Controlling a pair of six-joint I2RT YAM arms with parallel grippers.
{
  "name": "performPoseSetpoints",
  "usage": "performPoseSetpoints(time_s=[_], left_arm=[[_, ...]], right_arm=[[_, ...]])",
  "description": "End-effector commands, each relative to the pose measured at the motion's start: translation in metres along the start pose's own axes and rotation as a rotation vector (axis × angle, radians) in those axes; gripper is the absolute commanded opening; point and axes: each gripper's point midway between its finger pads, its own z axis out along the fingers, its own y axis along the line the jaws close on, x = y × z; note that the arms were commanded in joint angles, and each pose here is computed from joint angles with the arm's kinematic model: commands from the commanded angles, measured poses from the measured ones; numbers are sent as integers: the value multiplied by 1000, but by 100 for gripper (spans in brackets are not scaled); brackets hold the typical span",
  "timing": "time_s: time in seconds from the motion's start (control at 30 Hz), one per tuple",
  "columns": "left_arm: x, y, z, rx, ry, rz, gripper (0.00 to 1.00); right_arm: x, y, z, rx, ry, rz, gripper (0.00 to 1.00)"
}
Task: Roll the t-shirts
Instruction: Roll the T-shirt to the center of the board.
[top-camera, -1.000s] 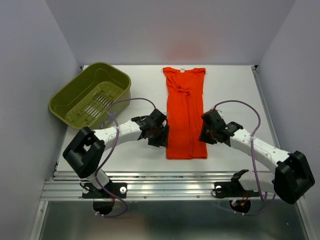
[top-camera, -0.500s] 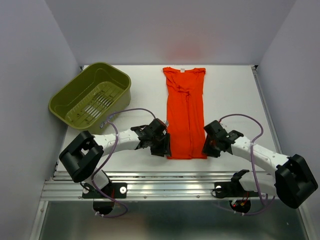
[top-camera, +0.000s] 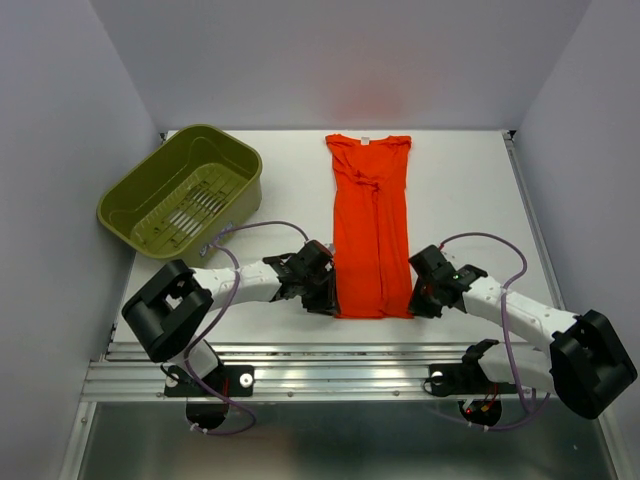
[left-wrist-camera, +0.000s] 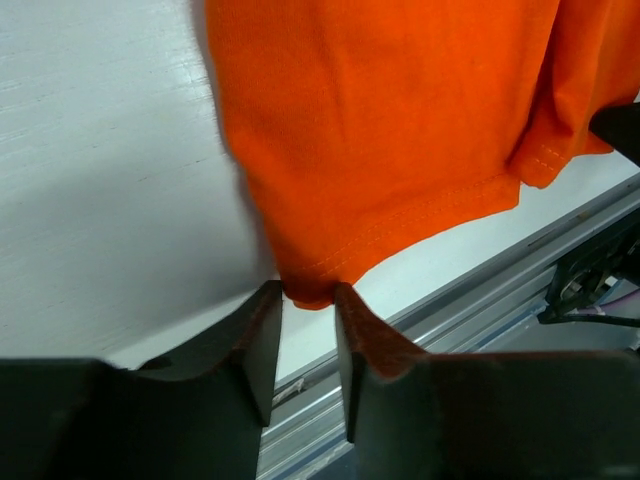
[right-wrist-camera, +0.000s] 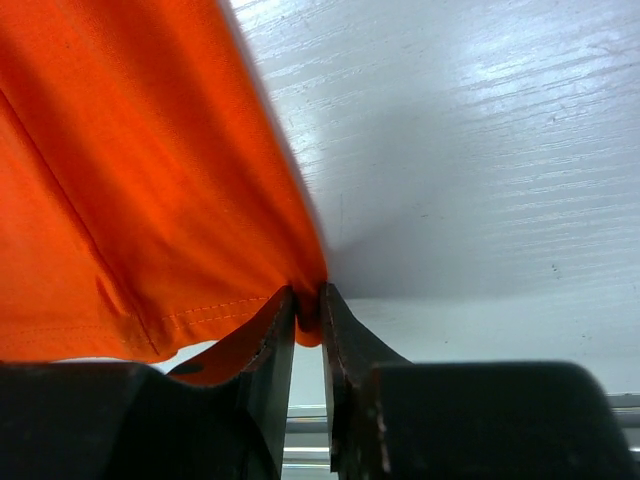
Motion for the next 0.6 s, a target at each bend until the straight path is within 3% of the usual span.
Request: performPoseSetpoints(time_s=[0.0, 0.07, 0.13, 0.17, 0.27, 0.57], left_arm=[[2, -1, 2, 6, 1, 0, 32], [2, -1, 3, 4, 3, 0, 27], [1, -2, 3, 7, 0, 4, 15], [2, -4, 3, 13, 7, 7, 0], [2, -5, 4, 15, 18, 5, 0], [-23, -18, -14, -24, -57, 19, 0]], right_arm=[[-3, 2, -1, -5, -18, 1, 19], [-4, 1, -1, -1, -20, -4, 16], [-5, 1, -2, -2, -25, -5, 10], [-5, 2, -3, -3, -26, -7, 6], [-9, 3, -5, -2, -40, -6, 1], [-39, 14, -26, 1, -142, -6, 1]])
